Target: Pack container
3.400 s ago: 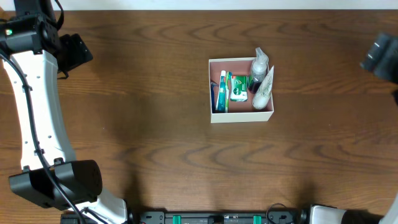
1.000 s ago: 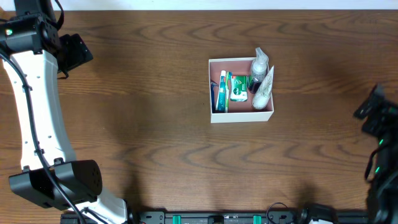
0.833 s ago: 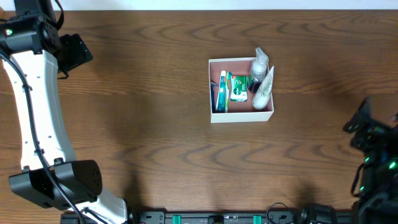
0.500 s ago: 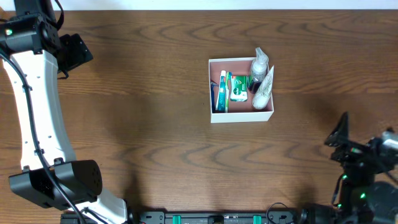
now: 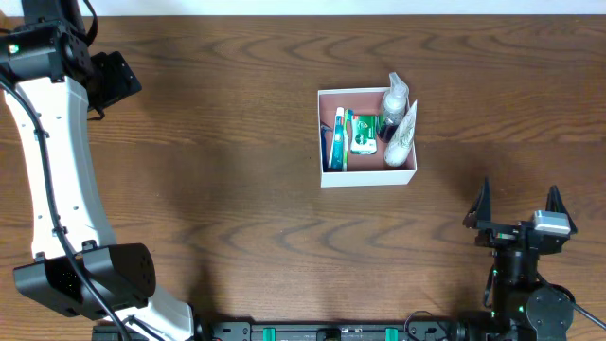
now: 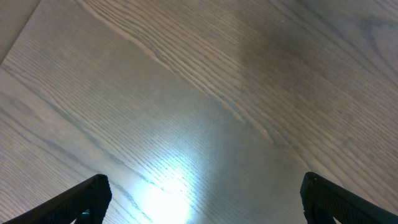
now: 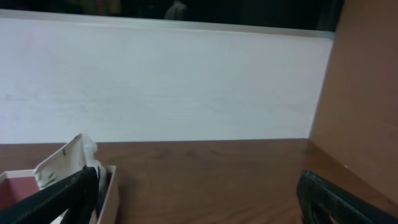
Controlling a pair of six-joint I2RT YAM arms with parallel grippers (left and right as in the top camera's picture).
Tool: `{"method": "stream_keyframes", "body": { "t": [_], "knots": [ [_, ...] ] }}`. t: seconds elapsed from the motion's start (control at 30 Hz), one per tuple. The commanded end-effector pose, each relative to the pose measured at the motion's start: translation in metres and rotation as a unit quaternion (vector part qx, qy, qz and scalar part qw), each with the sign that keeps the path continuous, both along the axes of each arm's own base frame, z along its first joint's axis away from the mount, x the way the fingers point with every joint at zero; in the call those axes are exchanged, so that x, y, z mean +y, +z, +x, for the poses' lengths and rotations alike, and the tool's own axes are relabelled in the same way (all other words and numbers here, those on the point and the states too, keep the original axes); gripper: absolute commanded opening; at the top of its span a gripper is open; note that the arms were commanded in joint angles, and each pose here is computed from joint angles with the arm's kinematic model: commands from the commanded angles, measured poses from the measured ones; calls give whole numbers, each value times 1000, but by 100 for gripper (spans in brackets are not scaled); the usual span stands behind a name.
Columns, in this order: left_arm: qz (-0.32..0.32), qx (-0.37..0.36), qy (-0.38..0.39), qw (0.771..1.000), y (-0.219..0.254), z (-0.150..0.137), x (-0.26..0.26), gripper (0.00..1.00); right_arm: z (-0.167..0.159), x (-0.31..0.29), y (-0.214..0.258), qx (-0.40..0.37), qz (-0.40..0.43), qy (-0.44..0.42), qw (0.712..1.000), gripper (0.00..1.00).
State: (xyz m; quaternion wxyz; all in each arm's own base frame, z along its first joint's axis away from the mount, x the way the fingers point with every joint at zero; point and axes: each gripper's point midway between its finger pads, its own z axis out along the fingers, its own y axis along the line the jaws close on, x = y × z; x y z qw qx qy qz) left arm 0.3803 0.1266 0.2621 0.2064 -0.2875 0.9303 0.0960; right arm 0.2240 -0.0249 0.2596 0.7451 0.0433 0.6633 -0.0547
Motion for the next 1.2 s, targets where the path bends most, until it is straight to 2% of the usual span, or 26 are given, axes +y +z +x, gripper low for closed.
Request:
{"method": "stream_keyframes", "body": {
  "t": [0.0,0.37,0.77,1.17],
  "knots": [
    [1,9,4,1000,-5,-1,2,98,1,5,-2,-4,-11,8,1000,99],
    [1,9,4,1000,-5,-1,2,98,6,6,-20,11,-8,2,1000,99],
    [1,9,4,1000,-5,-1,2,98,17,8,-44,-9,-7,6,1000,99],
    [1,9,4,1000,-5,-1,2,98,22,14,-74,38,-11,21,999,99]
  ]
}}
